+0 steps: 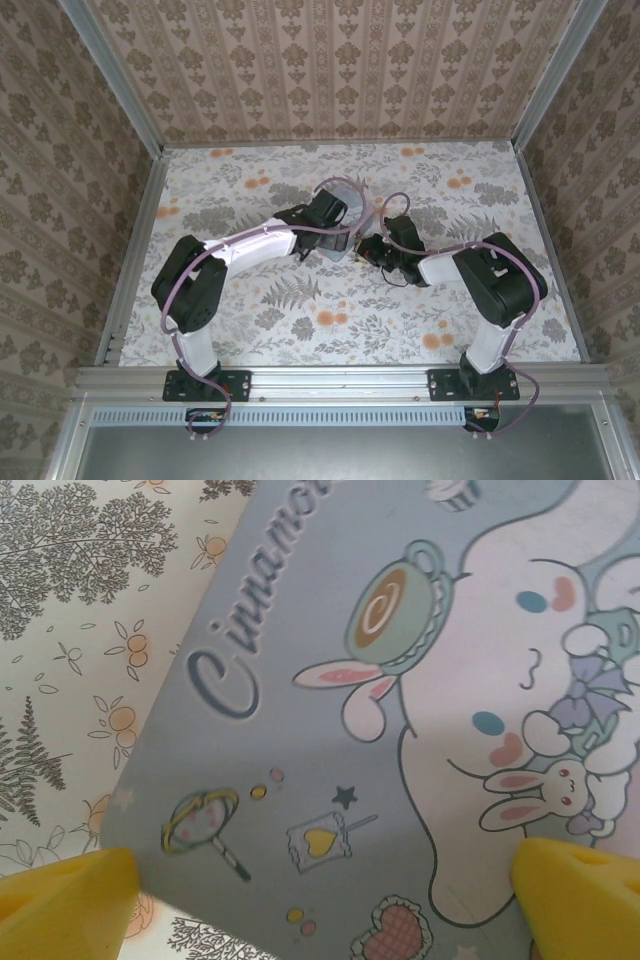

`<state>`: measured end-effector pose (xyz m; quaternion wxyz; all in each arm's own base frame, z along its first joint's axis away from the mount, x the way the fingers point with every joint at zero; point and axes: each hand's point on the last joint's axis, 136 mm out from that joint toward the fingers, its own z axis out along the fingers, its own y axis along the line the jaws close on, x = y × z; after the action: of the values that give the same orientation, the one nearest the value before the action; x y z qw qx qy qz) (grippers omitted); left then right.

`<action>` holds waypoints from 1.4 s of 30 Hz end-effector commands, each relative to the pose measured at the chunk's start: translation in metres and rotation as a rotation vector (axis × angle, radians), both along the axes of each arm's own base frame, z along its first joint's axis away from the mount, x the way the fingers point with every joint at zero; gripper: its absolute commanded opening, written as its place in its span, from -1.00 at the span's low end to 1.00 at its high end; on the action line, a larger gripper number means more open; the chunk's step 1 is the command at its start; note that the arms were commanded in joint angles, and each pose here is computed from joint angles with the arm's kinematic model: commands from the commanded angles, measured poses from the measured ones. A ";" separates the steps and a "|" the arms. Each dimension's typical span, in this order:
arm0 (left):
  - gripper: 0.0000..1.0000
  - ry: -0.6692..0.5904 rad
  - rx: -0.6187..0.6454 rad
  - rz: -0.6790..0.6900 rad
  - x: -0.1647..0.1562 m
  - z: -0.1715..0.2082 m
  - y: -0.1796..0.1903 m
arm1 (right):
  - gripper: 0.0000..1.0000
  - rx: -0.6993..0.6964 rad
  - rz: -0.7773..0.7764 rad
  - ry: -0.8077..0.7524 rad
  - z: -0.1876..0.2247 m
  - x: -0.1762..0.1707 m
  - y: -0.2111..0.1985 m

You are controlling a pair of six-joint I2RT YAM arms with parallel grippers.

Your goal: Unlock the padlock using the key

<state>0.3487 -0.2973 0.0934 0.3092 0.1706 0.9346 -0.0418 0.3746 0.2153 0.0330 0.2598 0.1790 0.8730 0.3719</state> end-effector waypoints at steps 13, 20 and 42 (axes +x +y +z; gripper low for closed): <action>0.99 0.180 0.158 -0.049 -0.045 -0.052 0.024 | -1.00 -0.123 0.017 0.007 -0.009 0.024 -0.018; 1.00 0.192 0.154 -0.049 -0.048 -0.057 0.023 | -1.00 -0.201 0.033 -0.008 0.009 0.054 -0.033; 1.00 0.163 0.128 -0.022 -0.026 -0.038 0.033 | -1.00 -0.136 0.071 -0.025 0.043 0.011 -0.046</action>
<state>0.3483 -0.3005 0.0933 0.3110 0.1675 0.9339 -0.0549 0.3952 0.1682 0.0648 0.2704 0.1259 0.9048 0.3038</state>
